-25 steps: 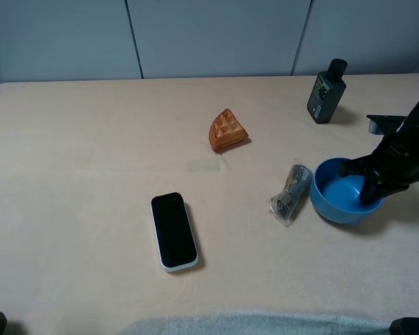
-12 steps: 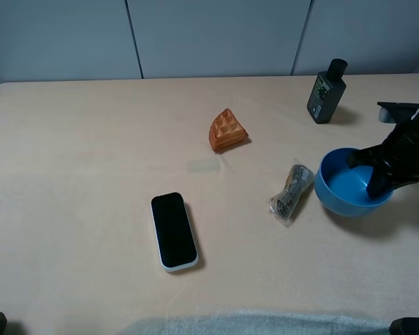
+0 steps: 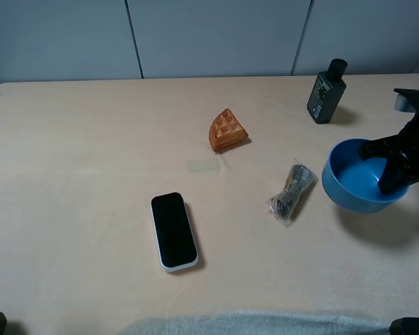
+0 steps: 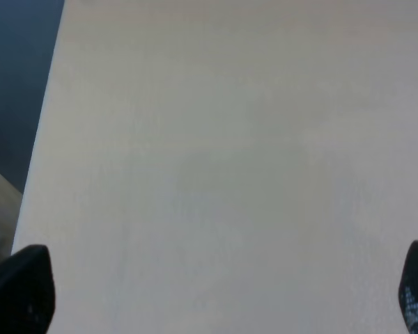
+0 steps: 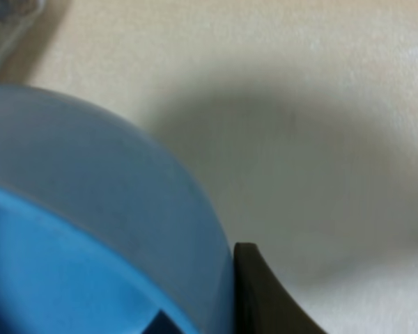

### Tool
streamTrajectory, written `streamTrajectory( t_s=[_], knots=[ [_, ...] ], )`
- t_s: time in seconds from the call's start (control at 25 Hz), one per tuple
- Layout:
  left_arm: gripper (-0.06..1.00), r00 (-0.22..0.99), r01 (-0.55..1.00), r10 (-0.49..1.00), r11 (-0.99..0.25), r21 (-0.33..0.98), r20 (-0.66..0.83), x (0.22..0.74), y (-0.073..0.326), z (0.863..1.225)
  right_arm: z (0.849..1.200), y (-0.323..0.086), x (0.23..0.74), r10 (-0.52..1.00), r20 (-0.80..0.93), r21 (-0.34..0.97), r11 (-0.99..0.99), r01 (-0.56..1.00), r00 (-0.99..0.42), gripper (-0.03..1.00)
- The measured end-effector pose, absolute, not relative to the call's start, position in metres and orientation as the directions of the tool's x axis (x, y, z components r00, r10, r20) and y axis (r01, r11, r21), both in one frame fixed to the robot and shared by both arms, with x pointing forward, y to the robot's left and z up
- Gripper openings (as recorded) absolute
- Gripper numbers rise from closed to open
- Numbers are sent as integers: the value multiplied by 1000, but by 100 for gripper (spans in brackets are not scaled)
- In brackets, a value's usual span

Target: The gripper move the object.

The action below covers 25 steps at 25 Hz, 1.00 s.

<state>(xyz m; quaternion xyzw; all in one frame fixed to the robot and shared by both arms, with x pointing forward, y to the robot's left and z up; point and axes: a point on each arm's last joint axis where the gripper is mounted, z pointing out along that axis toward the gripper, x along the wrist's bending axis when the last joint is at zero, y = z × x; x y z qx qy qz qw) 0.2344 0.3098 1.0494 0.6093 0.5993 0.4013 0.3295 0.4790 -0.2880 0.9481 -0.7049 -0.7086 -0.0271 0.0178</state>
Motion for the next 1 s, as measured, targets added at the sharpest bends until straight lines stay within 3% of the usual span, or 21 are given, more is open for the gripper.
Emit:
streamTrajectory(
  t_s=[0.48,1.0],
  knots=[
    [98,-40,466,995,-65,882,94,234,310,1049,986,-282,492,992,122,-17,-10,1000,12,-1],
    [98,-40,466,995,-65,882,94,234,310,1049,1023,-230,507,989,114,77,90,993,-98,-1]
  ],
)
